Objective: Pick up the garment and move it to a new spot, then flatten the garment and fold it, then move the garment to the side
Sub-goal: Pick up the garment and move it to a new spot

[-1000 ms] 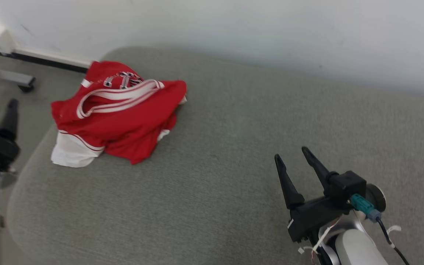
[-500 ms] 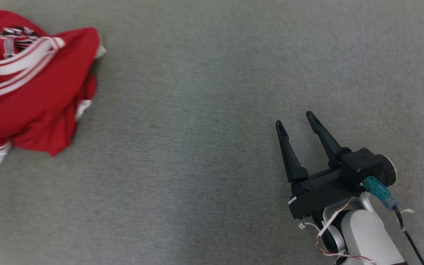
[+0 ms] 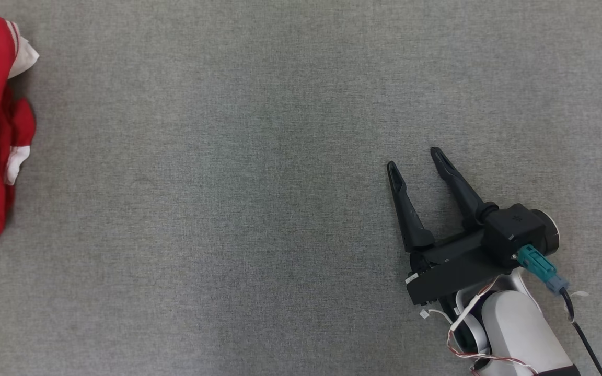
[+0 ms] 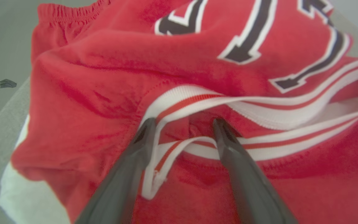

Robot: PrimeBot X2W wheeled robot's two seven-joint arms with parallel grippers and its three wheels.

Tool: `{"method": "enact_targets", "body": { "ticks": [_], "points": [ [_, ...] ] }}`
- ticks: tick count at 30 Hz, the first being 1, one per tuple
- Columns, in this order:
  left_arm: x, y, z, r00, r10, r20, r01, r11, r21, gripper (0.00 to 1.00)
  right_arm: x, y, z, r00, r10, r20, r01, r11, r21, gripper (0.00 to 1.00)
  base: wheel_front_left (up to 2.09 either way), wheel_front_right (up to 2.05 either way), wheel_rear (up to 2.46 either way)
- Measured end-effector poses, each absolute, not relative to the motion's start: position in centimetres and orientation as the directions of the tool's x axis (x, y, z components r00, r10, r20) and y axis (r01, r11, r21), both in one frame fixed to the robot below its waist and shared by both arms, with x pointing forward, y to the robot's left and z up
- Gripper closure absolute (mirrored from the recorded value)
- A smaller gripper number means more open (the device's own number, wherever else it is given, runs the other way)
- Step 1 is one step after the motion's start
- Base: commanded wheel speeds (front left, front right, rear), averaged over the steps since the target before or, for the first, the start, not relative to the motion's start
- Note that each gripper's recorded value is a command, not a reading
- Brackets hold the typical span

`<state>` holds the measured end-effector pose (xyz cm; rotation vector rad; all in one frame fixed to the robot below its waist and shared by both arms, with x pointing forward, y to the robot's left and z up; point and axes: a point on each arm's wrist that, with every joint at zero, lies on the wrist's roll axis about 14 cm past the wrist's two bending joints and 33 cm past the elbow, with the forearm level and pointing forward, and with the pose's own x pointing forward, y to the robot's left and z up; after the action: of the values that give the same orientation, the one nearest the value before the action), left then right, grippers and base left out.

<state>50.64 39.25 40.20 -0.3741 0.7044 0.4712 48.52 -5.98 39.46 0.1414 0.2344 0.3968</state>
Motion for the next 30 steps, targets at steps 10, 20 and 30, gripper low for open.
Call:
{"method": "enact_targets", "body": {
  "ticks": [10,20,30],
  "points": [
    [51.0,39.7,44.1,0.752,0.265,-0.603,-0.461,0.866,-0.195,1.0,47.7,-5.6,40.9,0.896,0.409,-0.172,-0.374,0.905,0.203,0.0,0.0,0.0,0.0],
    [53.1,37.0,58.0,0.935,0.156,-0.32,-0.244,0.934,-0.259,1.0,45.3,-5.2,44.4,0.905,0.414,-0.103,-0.381,0.893,0.238,0.0,0.0,0.0,0.0],
    [52.2,25.6,70.0,0.99,-0.112,-0.086,0.086,0.962,-0.259,1.0,41.9,-6.7,48.3,0.927,0.374,-0.027,-0.357,0.903,0.239,0.0,0.0,0.0,0.0]
  ]
}}
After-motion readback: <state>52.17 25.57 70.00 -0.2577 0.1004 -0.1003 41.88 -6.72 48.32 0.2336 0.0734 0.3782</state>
